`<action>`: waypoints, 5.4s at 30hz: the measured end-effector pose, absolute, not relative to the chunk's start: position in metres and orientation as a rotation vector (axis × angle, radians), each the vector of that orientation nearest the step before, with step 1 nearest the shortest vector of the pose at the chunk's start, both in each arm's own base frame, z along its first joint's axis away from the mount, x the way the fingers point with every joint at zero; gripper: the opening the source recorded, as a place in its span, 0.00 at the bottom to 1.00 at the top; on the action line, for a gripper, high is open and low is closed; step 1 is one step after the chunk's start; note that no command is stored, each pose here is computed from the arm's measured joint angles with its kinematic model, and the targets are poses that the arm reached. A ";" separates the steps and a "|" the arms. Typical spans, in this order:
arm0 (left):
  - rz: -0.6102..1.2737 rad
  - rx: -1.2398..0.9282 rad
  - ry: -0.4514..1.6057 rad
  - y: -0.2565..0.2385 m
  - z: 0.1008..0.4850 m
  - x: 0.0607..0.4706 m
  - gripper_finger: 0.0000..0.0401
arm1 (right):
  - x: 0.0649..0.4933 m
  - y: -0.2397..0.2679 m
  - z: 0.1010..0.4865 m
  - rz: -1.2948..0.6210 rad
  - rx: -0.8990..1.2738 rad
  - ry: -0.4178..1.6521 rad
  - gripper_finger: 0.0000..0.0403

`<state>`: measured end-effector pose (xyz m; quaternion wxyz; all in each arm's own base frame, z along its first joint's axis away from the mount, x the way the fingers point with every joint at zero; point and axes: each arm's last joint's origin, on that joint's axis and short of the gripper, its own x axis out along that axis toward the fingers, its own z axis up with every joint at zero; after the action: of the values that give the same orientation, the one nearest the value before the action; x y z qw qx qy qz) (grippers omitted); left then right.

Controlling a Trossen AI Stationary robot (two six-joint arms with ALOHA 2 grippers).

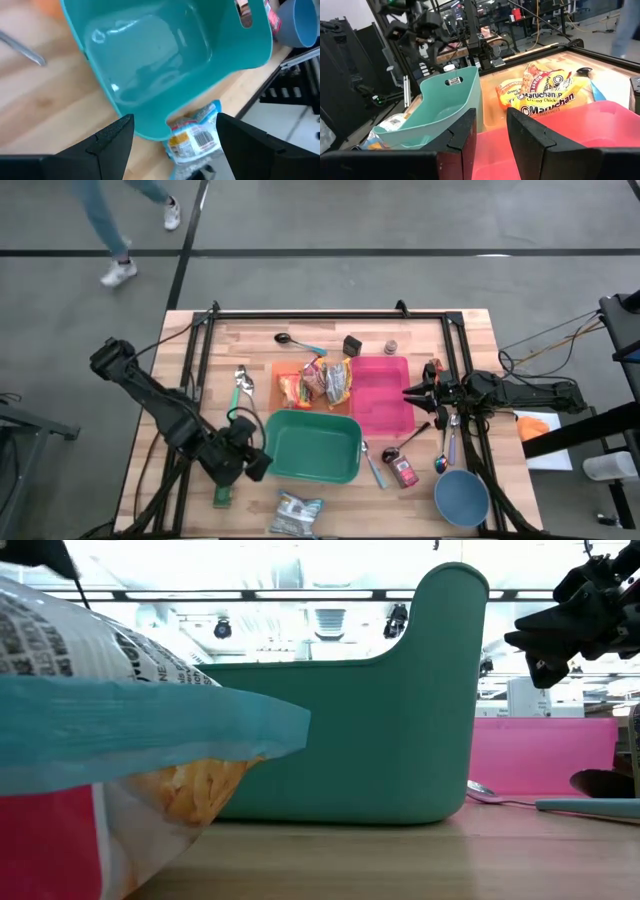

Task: Pick & Place Food Item
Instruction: Put the blue noodle pack into the orange bin

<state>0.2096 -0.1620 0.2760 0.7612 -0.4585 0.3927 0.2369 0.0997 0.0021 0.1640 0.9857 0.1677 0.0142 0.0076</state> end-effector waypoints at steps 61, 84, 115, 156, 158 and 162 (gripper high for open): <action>0.551 -1.322 1.034 -0.224 0.148 0.264 0.71 | 0.100 0.002 0.164 0.016 0.337 0.029 0.26; 0.429 -1.262 0.986 -0.233 0.183 0.260 0.70 | 0.100 0.002 0.164 0.015 0.337 0.029 0.27; 0.620 -1.194 0.877 -0.250 0.142 0.254 0.70 | 0.100 0.002 0.164 0.015 0.337 0.028 0.27; 0.571 -1.139 0.827 -0.248 0.151 0.255 0.01 | 0.100 0.002 0.164 0.015 0.337 0.029 0.27; 0.555 -1.132 0.808 -0.247 0.157 0.254 0.01 | 0.100 0.002 0.164 0.015 0.337 0.028 0.27; 0.530 -1.118 0.770 -0.245 0.168 0.253 0.01 | 0.100 0.002 0.164 0.016 0.337 0.029 0.26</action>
<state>0.2531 -0.2450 0.1681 0.7460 -0.5110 0.3517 0.2422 0.0997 0.0021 0.1639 0.9857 0.1677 0.0144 0.0078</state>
